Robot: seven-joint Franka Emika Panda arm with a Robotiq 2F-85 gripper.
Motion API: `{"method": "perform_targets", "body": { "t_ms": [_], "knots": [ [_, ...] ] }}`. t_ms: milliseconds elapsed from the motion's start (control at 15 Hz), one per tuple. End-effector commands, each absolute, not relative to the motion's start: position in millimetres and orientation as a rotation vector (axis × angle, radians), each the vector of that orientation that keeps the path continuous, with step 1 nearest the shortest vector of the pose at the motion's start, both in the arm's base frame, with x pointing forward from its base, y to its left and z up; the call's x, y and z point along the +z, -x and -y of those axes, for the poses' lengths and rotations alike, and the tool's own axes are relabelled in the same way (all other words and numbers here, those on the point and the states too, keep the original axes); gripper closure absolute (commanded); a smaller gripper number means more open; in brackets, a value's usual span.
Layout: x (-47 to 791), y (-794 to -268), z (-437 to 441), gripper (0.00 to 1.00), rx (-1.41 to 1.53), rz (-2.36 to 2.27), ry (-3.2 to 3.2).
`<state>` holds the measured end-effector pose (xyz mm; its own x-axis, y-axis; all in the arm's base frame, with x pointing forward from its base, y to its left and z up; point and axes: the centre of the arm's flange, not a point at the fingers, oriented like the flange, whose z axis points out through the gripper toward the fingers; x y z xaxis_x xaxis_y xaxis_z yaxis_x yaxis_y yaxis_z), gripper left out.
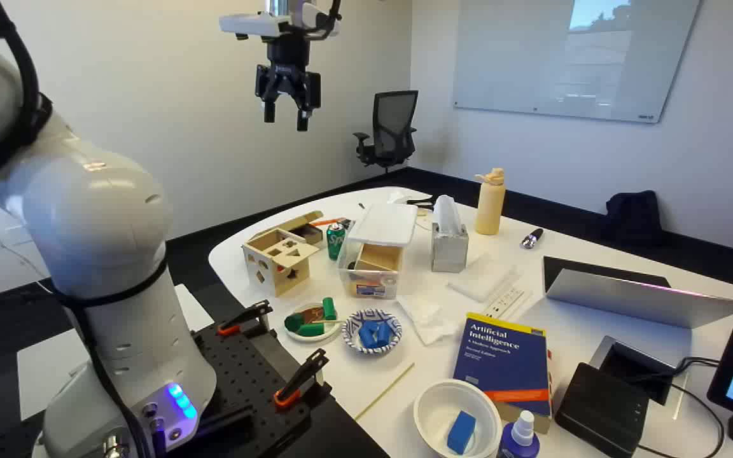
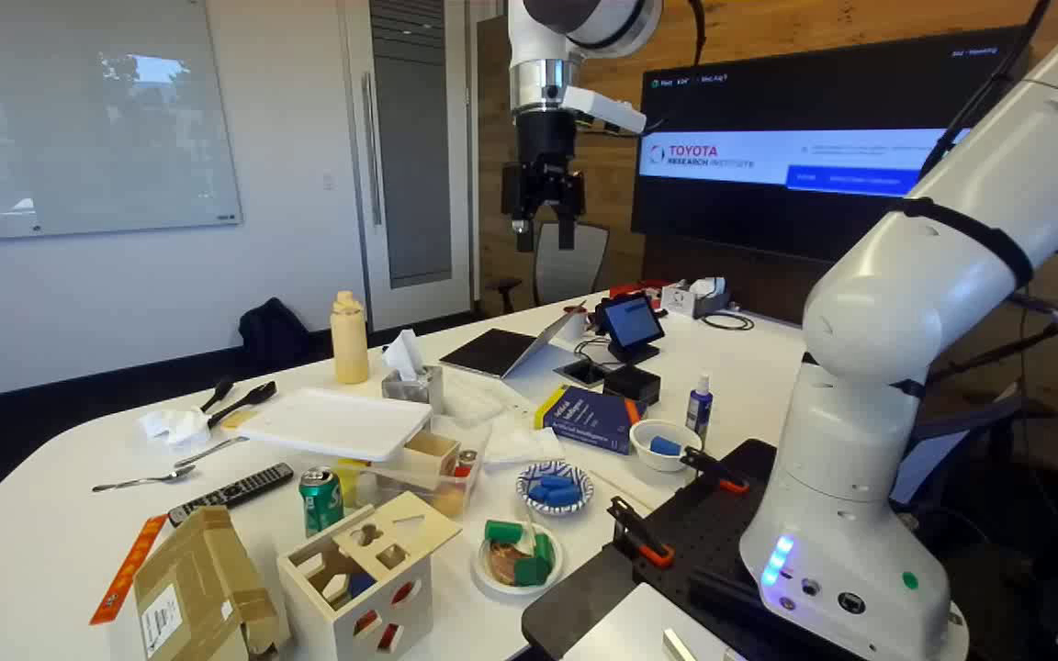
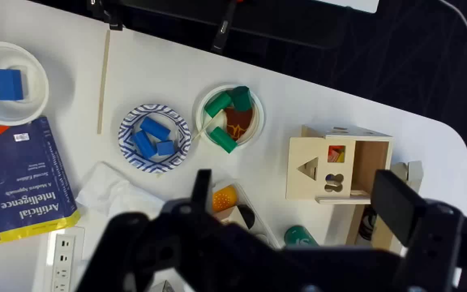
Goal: Fold the tissue on the table
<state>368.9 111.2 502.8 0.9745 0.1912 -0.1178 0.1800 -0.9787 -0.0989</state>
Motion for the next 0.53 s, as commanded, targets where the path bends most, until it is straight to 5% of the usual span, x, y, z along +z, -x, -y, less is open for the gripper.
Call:
{"method": "perform_targets", "body": {
  "t_ms": [0,467],
  "knots": [
    [503,-369,-111,0.0,0.194,0.286,3.034],
    [400,-442,-71,0.0,-0.11,0.288,3.154]
  ]
}}
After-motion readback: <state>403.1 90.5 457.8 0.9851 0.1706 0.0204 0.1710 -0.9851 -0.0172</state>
